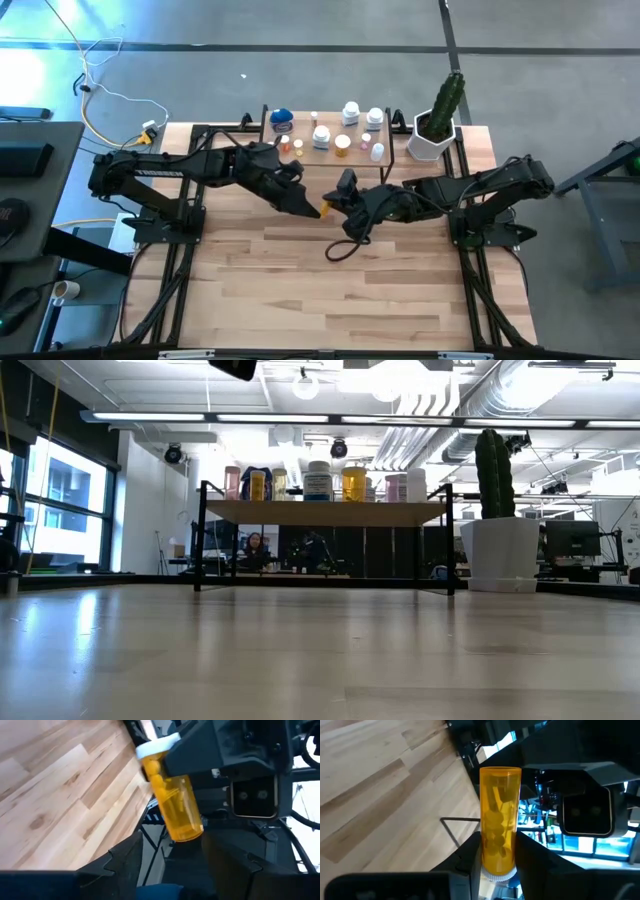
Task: Pick and place medicine bottles onto shelf by color
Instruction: Put the orange pill bottle on the shelf
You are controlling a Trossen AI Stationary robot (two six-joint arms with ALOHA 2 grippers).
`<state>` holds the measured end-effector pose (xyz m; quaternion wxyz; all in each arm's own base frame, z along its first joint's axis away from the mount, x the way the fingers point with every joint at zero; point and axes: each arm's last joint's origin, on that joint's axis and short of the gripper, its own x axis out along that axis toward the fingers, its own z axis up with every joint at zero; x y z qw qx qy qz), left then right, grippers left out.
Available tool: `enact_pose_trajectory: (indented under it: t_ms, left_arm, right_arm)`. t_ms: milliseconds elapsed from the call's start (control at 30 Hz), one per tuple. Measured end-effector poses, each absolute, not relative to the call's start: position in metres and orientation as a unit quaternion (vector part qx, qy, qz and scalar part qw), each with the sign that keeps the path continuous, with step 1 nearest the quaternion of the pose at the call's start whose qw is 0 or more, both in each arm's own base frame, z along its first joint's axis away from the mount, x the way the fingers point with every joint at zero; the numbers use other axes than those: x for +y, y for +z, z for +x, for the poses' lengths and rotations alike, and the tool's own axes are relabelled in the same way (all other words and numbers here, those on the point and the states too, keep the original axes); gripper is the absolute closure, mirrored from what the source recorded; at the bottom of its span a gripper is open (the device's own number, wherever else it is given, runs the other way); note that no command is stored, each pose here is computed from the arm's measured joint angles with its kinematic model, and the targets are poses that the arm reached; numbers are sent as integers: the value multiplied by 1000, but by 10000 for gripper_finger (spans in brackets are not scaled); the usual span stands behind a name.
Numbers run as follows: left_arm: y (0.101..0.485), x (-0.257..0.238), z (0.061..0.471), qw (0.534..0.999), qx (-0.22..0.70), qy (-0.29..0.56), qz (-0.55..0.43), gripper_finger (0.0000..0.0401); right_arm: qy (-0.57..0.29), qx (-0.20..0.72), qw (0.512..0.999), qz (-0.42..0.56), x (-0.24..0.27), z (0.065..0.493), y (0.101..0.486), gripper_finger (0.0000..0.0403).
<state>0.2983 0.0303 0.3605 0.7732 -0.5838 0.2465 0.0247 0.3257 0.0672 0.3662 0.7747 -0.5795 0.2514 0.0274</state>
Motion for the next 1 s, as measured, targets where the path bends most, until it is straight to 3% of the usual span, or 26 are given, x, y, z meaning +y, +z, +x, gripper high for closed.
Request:
enact_pose_trajectory:
  t_ms: [600,1000]
  left_arm:
    - [368,32,309,773,193,-3,-605,208]
    - [368,32,309,775,192,-2,-602,285]
  right_arm:
    - [-7,226,749,-623,67,329,375,317]
    - [-9,225,749,-623,67,329,376,317]
